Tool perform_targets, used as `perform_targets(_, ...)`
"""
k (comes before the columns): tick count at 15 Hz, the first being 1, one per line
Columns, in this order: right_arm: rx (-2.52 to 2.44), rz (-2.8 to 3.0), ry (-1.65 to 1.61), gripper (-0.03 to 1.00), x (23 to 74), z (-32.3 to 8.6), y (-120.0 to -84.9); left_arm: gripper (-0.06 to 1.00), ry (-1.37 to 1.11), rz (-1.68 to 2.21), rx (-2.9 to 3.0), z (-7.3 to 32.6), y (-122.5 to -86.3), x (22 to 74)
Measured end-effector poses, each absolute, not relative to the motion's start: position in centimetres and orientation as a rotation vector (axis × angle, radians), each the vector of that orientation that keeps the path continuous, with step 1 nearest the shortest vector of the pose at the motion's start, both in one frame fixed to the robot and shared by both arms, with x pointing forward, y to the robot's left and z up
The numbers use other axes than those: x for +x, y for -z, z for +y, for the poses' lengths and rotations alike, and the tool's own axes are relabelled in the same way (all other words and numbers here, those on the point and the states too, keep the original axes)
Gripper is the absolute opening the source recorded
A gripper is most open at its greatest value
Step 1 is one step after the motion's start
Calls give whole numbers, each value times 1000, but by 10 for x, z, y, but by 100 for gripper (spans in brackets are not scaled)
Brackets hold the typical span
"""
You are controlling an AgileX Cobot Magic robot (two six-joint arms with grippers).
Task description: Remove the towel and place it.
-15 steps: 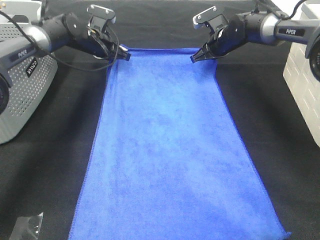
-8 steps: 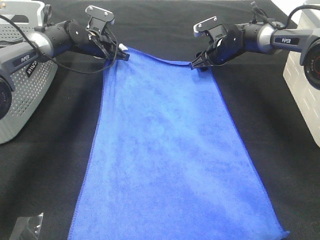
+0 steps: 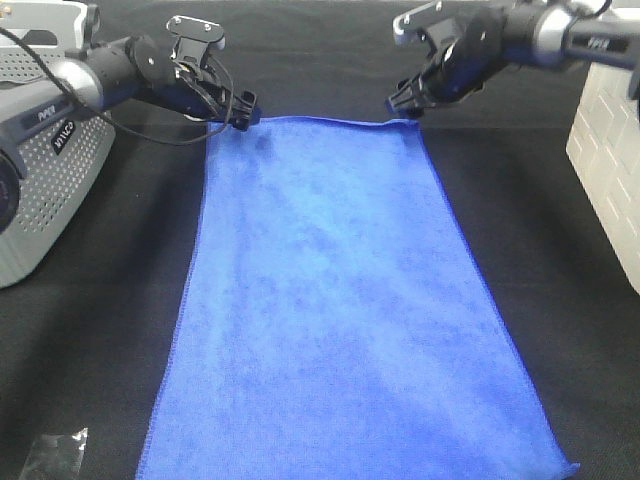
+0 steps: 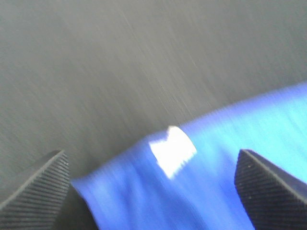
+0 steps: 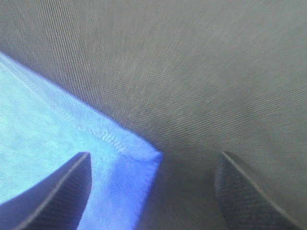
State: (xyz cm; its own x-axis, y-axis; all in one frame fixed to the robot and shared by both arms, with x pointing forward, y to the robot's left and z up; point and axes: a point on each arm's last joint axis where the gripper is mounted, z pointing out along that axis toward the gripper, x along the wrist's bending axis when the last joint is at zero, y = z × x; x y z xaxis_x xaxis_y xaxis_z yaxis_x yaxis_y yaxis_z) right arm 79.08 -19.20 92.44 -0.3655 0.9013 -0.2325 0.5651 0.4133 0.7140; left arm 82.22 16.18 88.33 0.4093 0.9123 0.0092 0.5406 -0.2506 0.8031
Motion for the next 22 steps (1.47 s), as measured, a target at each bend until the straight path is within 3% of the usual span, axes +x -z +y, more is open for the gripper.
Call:
perform_targets(2, 1250, 2076, -697, 69, 784, -193, -949, 86, -564, 1239, 1976, 160, -901, 816)
perform_targets(5, 1292, 2126, -648, 69, 762, -198, -1006, 86, -371, 1284, 2065, 159, -963, 791)
perform_targets(9, 1301, 2145, -634, 69, 754, -200, -1022, 86, -230, 1555, 2085, 171, -1013, 761)
perform_targets(13, 1297, 2100, -751, 69, 763, -193, -1013, 86, -478, 1682, 2075, 193, -1052, 753)
perform_targets(16, 1268, 2117, -789, 69, 776, -188, -975, 86, -646, 1687, 2069, 205, -1078, 747)
perform_targets(18, 1200, 2159, -751, 69, 785, -186, -933, 86, -684, 1692, 2074, 208, -1081, 746)
perform_targets(22, 1119, 2097, -795, 69, 795, -184, -907, 86, -712, 1697, 2084, 210, -1081, 746)
